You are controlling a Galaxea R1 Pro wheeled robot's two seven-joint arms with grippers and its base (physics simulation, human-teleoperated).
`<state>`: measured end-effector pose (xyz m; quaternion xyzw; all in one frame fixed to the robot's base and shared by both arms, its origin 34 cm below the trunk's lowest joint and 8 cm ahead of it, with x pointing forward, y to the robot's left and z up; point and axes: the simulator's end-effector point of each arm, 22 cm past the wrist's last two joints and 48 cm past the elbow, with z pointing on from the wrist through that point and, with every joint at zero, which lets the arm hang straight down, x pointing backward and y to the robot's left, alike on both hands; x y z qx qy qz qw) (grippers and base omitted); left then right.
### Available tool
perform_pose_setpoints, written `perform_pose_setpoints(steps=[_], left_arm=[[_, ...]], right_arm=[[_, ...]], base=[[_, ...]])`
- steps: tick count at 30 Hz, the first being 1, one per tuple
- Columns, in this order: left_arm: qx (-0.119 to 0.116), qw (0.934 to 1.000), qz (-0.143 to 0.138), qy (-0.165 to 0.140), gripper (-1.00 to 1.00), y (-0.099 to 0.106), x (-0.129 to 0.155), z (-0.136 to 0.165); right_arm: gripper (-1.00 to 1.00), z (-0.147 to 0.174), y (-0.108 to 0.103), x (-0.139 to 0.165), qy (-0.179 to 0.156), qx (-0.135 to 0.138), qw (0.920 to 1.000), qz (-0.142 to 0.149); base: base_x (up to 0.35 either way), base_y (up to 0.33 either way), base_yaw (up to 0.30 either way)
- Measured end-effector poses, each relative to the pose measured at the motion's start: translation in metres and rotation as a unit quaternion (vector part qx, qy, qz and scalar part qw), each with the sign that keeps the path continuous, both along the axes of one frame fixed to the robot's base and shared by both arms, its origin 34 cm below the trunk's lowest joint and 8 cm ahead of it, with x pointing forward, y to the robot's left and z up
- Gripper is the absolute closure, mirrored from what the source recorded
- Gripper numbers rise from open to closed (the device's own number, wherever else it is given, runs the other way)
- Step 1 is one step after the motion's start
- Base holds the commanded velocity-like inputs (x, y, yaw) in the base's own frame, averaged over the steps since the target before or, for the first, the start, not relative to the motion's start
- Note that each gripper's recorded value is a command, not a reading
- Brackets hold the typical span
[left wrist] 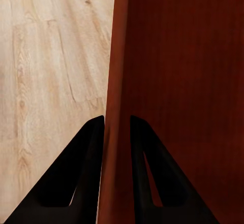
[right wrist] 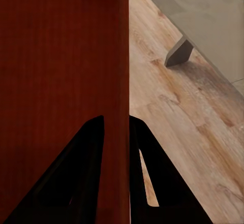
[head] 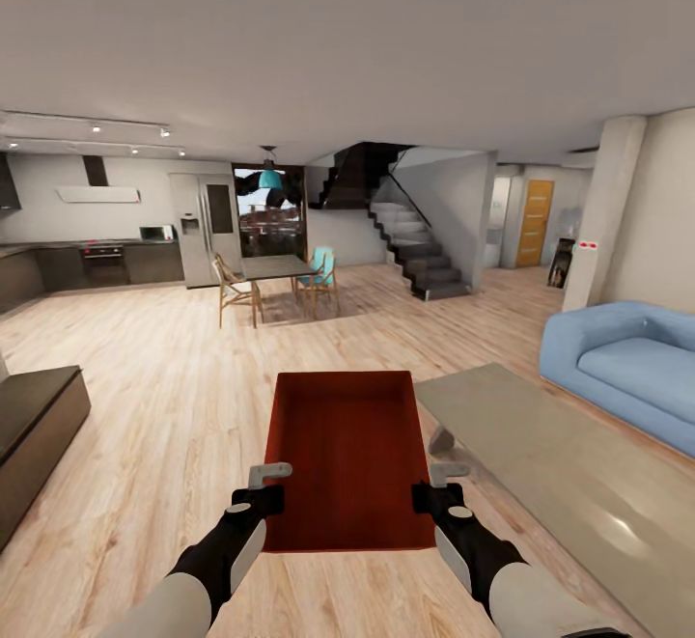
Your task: Move the two storage containers from the living room to the garage. In the garage, place one container on the floor and stack the other container on top of it (either order is fine).
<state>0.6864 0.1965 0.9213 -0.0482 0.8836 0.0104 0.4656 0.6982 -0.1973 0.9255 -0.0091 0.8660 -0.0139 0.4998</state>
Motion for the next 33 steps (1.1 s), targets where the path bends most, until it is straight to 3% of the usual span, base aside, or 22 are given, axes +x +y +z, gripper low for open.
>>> perform_pose_setpoints(steps=[6,18,33], left_arm=[[0.0,1.0,0.0,-0.001,1.0,-0.0001,-0.0004,0.0001],[0.0,1.0,0.0,-0.001,1.0,0.0004,-0.0007,-0.0003],[-0.012,0.9999,0.003,-0.004,1.0,-0.0004,-0.0032,-0.007]], right_arm=[[1.0,0.0005,-0.0001,-0.0003,0.0,0.0,1.0,0.0],[1.0,0.0006,0.0003,-0.0004,-0.001,-0.001,1.0,0.001],[1.0,0.0014,0.0001,0.0007,-0.004,-0.011,0.9999,0.005]], base=[[0.085,0.0,0.01],[0.31,0.0,0.0],[0.0,0.0,0.0]])
